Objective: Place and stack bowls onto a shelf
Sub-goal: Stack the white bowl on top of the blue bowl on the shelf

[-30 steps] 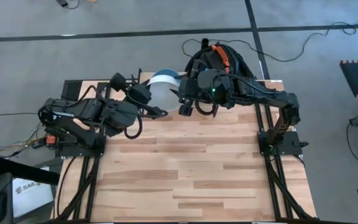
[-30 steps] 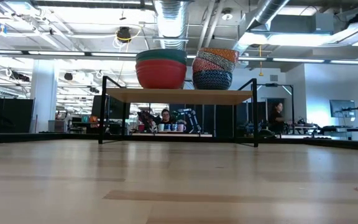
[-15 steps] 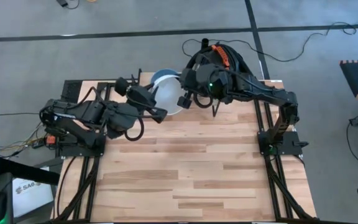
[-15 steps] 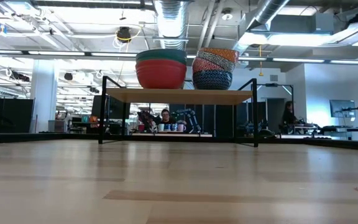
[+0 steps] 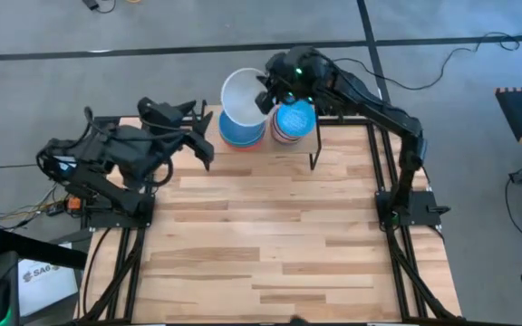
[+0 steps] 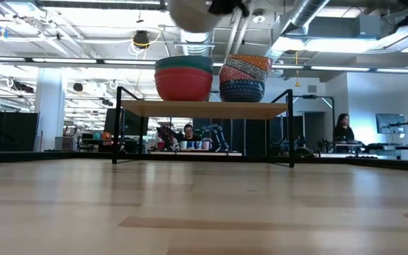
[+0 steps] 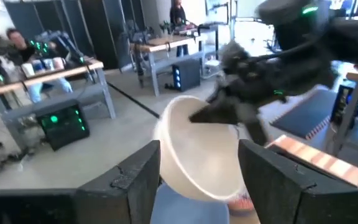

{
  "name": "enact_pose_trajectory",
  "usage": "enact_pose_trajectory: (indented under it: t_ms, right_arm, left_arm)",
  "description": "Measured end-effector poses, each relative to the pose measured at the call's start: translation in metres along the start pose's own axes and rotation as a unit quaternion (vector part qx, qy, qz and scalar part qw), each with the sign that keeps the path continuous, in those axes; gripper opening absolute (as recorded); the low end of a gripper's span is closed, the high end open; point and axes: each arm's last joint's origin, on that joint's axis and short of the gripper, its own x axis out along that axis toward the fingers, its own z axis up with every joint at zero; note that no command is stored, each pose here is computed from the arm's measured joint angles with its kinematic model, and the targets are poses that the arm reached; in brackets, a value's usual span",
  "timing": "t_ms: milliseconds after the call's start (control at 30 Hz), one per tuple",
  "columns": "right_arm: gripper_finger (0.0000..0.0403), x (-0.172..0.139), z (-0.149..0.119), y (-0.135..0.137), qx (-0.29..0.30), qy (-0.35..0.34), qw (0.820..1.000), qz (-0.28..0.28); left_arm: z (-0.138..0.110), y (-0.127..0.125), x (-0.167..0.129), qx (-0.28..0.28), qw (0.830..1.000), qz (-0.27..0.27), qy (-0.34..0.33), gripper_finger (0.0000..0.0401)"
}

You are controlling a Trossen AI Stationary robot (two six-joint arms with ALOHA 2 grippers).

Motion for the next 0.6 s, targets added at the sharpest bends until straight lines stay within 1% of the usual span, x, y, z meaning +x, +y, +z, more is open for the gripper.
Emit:
enact_pose_trajectory:
  t_ms: [33,100,200,300,467,533,600]
  right_arm:
    - [0.0028,0.01,-0.003,-0.004,0.011,0.003,1.0,0.006]
    - [0.0029,0.027,-0.014,-0.012,0.022,0.035,0.999,0.016]
    - [0.0029,0.051,-0.026,-0.015,0.036,0.059,0.997,0.036]
    - [0.003,0.067,-0.036,-0.017,0.039,0.08,0.994,0.059]
    - [0.003,0.087,-0.05,-0.016,0.007,0.102,0.992,0.079]
    - [0.003,0.088,-0.053,-0.019,-0.013,0.114,0.989,0.089]
    - [0.003,0.087,-0.053,-0.021,-0.027,0.109,0.99,0.09]
  left_arm:
    - [-0.001,0.003,-0.001,-0.005,1.0,-0.002,0.003,0.0205]
    - [-0.004,0.008,-0.003,-0.014,1.0,-0.005,0.013,0.0206]
    - [-0.012,0.012,-0.002,-0.019,0.999,0.002,0.03,0.0207]
    - [-0.018,0.014,0.002,-0.023,0.999,0.014,0.044,0.0206]
    - [-0.027,0.014,0.011,-0.034,0.997,0.016,0.068,0.0204]
    - [-0.031,0.014,0.013,-0.03,0.996,0.02,0.078,0.0204]
    - [-0.034,0.014,0.017,-0.033,0.995,0.032,0.085,0.0204]
